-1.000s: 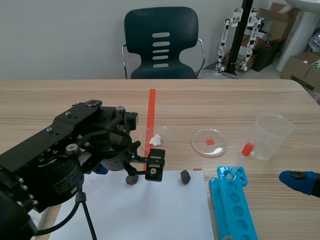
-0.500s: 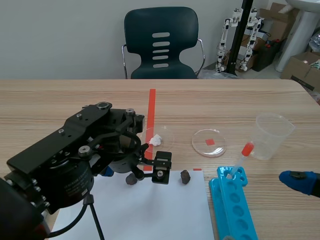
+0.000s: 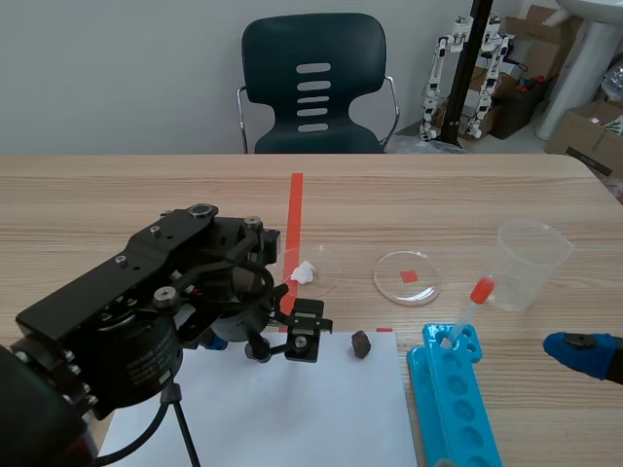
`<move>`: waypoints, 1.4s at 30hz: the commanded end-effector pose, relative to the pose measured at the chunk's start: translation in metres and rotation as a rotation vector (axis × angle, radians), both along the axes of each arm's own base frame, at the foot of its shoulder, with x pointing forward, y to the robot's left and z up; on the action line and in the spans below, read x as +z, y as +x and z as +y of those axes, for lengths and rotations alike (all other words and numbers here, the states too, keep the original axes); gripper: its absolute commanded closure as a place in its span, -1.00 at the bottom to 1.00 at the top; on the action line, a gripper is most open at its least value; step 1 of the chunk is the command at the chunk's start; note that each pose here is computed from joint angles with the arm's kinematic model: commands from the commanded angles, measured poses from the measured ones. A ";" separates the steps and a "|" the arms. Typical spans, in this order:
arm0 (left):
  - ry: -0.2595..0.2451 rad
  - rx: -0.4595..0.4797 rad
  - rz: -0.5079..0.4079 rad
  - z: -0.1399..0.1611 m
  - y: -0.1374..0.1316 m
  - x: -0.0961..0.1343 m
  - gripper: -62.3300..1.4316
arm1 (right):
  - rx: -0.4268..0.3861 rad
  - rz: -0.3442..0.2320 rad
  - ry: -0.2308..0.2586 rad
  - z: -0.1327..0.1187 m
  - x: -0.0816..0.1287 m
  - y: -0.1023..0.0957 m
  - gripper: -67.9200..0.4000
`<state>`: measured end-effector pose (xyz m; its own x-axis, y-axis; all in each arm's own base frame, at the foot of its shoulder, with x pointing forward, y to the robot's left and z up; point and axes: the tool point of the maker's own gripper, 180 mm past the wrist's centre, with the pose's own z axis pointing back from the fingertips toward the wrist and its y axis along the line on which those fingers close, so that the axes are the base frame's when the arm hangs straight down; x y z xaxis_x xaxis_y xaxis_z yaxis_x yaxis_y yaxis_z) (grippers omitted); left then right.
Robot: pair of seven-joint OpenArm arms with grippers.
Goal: Pick up the middle mineral with the left hand
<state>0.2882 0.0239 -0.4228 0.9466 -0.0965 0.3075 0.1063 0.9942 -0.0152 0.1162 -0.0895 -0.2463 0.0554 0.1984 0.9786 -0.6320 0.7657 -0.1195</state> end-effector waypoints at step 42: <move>-0.007 0.012 0.005 0.000 0.006 0.000 0.65 | -0.003 -0.018 0.018 0.000 0.006 0.002 -0.88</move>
